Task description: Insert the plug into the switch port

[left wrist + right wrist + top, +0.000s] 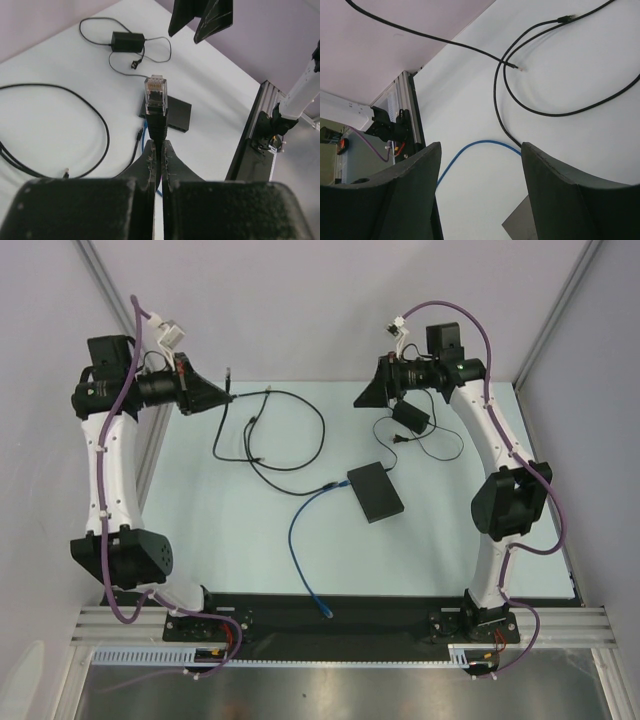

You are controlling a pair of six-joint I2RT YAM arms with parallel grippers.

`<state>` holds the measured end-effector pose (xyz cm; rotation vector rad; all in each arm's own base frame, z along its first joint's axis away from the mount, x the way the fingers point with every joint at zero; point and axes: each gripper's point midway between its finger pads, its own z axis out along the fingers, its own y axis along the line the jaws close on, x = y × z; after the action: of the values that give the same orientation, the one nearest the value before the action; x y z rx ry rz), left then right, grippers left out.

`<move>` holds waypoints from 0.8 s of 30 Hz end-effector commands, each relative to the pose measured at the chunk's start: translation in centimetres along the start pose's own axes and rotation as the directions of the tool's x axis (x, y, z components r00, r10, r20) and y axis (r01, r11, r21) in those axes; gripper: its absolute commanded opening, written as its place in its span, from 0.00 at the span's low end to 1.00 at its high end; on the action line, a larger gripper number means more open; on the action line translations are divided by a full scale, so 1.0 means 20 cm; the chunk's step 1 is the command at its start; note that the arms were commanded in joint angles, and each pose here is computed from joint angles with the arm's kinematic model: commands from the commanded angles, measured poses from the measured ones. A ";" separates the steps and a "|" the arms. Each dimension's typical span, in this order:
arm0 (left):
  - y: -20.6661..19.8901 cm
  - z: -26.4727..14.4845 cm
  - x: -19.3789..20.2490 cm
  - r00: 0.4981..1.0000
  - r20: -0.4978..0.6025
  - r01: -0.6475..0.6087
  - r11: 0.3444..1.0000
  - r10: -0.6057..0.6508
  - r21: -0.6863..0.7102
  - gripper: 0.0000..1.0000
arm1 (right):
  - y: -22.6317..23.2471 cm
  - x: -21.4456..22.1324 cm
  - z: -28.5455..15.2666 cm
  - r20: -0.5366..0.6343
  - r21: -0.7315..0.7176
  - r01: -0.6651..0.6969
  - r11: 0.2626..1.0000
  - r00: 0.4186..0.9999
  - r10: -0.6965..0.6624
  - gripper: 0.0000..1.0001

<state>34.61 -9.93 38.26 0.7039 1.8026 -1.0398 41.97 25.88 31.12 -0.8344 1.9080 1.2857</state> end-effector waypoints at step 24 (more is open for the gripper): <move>-0.31 -0.24 -0.54 0.847 0.189 -0.461 0.864 0.497 -0.205 0.00 | 0.15 -0.13 0.01 0.062 -0.053 0.079 0.995 0.995 -0.076 0.69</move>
<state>33.34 -9.43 48.42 0.7671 1.5044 -0.7979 42.07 26.90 31.98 -0.8448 1.8659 1.2975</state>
